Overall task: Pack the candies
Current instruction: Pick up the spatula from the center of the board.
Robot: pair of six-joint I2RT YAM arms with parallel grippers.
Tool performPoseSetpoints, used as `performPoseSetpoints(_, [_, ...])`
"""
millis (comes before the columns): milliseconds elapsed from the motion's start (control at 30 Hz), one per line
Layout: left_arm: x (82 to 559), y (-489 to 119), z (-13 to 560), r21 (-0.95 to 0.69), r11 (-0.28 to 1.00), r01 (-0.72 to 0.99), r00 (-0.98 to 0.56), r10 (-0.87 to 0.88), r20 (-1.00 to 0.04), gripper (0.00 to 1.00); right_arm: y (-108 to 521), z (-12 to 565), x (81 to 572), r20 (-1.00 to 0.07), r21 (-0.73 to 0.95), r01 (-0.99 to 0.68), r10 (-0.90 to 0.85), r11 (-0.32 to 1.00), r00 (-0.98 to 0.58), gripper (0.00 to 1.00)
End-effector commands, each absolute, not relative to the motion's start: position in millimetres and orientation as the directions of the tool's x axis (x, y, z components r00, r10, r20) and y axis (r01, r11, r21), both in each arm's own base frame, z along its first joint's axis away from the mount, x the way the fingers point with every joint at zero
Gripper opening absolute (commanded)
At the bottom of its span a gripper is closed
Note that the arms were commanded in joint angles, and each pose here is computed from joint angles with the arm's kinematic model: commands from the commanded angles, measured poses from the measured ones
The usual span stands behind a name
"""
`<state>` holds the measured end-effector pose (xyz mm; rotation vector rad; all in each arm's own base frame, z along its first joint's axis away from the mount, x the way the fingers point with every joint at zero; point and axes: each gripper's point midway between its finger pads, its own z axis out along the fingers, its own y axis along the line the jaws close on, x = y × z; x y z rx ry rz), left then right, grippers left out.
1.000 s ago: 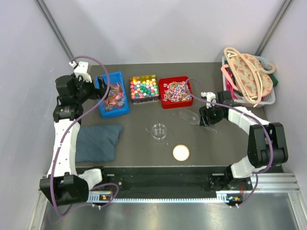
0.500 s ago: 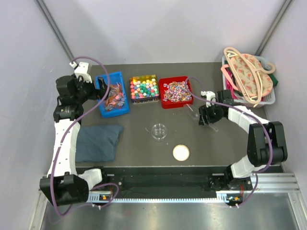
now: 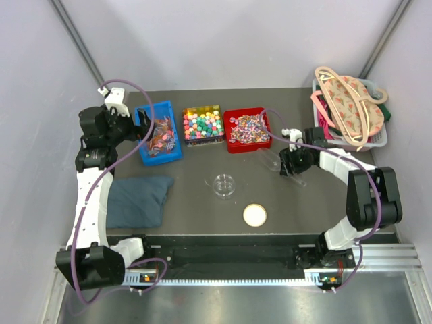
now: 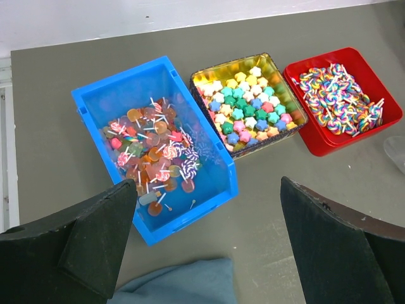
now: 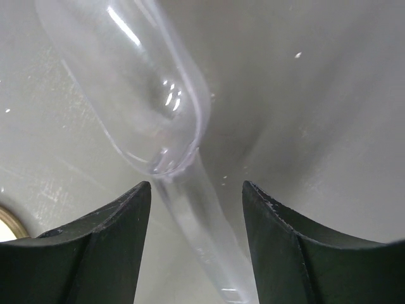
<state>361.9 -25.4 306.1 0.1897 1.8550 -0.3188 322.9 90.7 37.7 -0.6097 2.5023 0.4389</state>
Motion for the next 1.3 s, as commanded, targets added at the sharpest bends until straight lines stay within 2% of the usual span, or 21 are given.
performPoseSetpoints(0, [362.8,-28.5,320.6,-0.110,0.945,0.309,-0.246,-0.032,-0.969,0.99,84.2,43.9,341.2,-0.608,0.129,-0.492,-0.323,0.861,-0.725,0.59])
performPoseSetpoints(600, [362.4,-29.4,314.0,-0.115,0.944,0.311,-0.256,-0.033,-0.966,0.99,95.9,48.8,339.2,-0.666,-0.019,-0.564,-0.431,0.825,-0.608,0.61])
performPoseSetpoints(1133, [363.1,-29.0,306.7,-0.119,0.944,0.308,-0.266,-0.035,-0.963,0.99,112.5,50.7,348.2,-0.703,-0.171,-0.594,-0.519,0.786,-0.486,0.56])
performPoseSetpoints(1267, [363.6,-29.4,305.8,-0.120,0.943,0.311,-0.266,-0.035,-0.963,0.99,112.3,43.1,345.6,-0.693,-0.169,-0.591,-0.522,0.789,-0.498,0.52])
